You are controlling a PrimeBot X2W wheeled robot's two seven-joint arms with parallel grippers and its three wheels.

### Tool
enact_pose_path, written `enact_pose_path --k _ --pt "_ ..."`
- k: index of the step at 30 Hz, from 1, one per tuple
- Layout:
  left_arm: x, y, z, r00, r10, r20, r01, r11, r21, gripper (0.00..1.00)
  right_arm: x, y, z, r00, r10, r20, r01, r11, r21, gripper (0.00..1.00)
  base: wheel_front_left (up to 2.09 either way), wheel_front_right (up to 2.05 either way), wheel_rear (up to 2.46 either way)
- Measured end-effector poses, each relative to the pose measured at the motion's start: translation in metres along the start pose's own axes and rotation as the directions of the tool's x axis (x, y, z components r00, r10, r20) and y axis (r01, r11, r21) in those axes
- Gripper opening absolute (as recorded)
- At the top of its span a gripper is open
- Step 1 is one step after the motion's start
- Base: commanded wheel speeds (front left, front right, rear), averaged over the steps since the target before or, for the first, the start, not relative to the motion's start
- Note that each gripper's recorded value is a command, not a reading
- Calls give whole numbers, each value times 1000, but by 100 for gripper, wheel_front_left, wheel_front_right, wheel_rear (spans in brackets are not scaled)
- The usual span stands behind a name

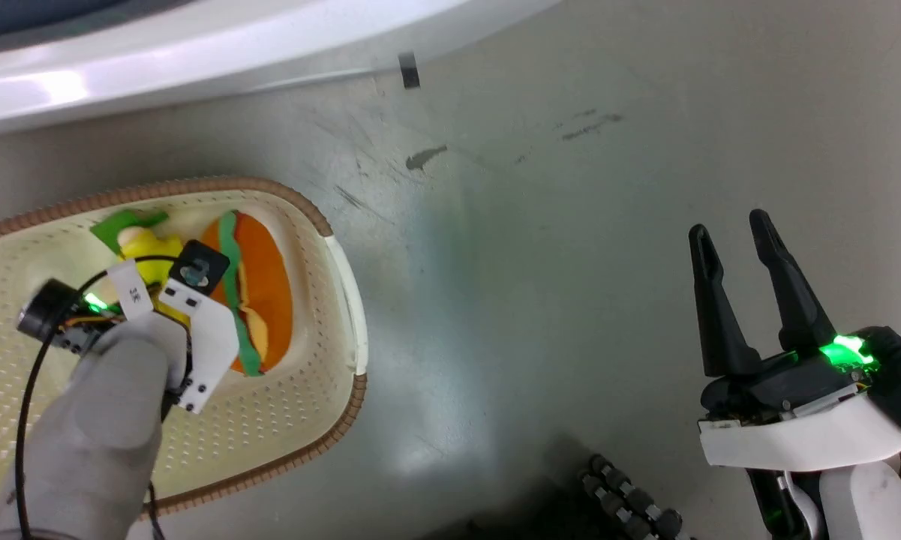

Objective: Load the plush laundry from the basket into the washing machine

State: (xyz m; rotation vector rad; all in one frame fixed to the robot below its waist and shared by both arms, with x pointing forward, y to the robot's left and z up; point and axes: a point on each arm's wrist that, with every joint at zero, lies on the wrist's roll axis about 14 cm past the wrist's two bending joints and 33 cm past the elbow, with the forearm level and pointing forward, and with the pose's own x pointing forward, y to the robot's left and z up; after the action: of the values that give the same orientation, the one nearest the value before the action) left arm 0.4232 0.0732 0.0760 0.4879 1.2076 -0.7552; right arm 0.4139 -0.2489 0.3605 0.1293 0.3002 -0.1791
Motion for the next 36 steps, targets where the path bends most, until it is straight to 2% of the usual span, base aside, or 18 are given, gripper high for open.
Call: enact_pose_path --k 5,6,7,8,14,20,29,36 --pt "18 -3 -5 999 -21 -37 23 999 42 100 3 -5 -8 1000 -16 -17 16 1000 5 100 0 0 0" --pt "21 -5 -6 999 -26 -44 28 999 45 55 3 -5 -10 1000 -19 -20 19 1000 6 100 0 0 0" --pt "25 -6 -8 998 -31 -54 34 998 46 16 4 -6 -11 1000 -21 -20 22 1000 8 100 0 0 0" --pt "28 -7 -9 997 -35 -62 38 998 45 0 5 -7 -11 999 -24 -21 24 1000 9 100 0 0 0" --pt "44 -5 -11 996 -44 -83 46 998 30 0 8 -13 -10 999 -42 -9 42 999 14 100 0 0 0" --pt "40 -2 -4 999 -22 -48 23 1000 16 0 10 -16 18 997 -43 68 42 999 21 100 0 0 0" --pt "-22 -17 27 993 5 118 0 999 -47 0 -7 -19 68 979 -40 200 45 999 -18 100 0 0 0" --pt "-86 -25 47 959 59 277 -25 992 -124 0 -29 -10 95 962 -10 274 18 999 -27 100 0 0 0"
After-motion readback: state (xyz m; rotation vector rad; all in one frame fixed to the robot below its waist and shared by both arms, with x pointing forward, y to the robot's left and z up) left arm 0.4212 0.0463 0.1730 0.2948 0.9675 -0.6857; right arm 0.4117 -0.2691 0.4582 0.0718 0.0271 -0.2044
